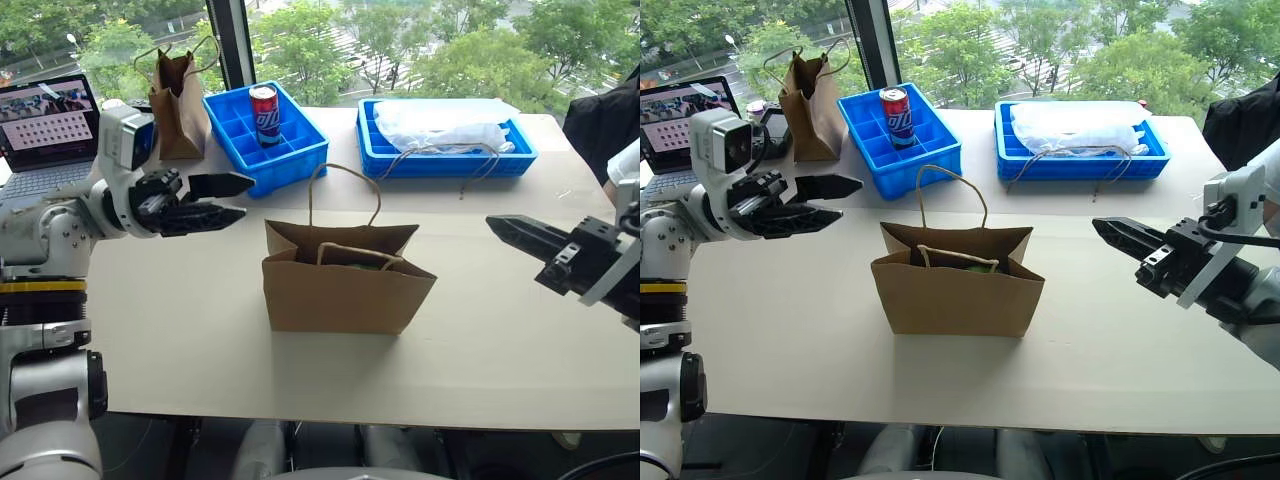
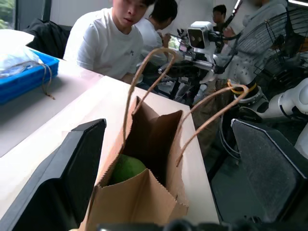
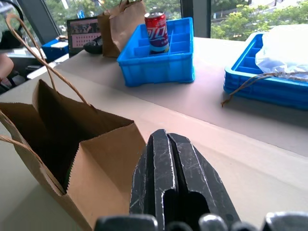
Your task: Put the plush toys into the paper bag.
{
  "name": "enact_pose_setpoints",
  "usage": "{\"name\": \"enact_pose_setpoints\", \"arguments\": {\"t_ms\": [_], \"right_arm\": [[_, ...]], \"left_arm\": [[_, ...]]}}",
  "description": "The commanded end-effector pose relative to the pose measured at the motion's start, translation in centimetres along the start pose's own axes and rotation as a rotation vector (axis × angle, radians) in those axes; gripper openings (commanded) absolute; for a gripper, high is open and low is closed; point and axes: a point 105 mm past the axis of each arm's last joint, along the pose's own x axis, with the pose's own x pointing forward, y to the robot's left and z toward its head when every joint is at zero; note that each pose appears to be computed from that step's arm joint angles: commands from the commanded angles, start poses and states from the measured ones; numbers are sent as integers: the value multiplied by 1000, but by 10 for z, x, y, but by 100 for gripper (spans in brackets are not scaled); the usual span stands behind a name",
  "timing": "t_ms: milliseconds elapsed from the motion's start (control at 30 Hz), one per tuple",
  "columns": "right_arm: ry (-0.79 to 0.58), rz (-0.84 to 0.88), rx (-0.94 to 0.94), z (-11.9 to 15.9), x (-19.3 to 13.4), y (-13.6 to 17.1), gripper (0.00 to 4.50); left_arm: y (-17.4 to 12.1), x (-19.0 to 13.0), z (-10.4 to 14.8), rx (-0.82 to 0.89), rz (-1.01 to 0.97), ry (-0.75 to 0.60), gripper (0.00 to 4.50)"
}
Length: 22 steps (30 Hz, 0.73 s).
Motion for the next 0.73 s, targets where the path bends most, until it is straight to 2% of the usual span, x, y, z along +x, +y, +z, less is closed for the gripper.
{"name": "enact_pose_setpoints", "arguments": {"t_ms": [33,100,167,200,367,567,733], "right_arm": [[80,-53,-154,-12,-10,-10,0],[102,-96,-165,-22,-15,-18,0],[118,-70,-146,-31,-18,-13,60],[121,-55,-139,-34,-19,-10,73],[-8,-27,-92,-32,-21,1,249],[-34,-35,-72,-43,-21,4,447],[-30,-57,-67,-47,-22,1,447]], "left_arm": [[20,-23,-25,122,184,158,448],[24,-32,-39,181,243,205,448],[19,-40,-59,234,247,295,450],[18,-42,-65,243,243,321,450],[-7,-43,-88,213,186,340,450],[-12,-38,-98,173,183,319,450],[-7,-36,-96,187,181,322,450]]}}
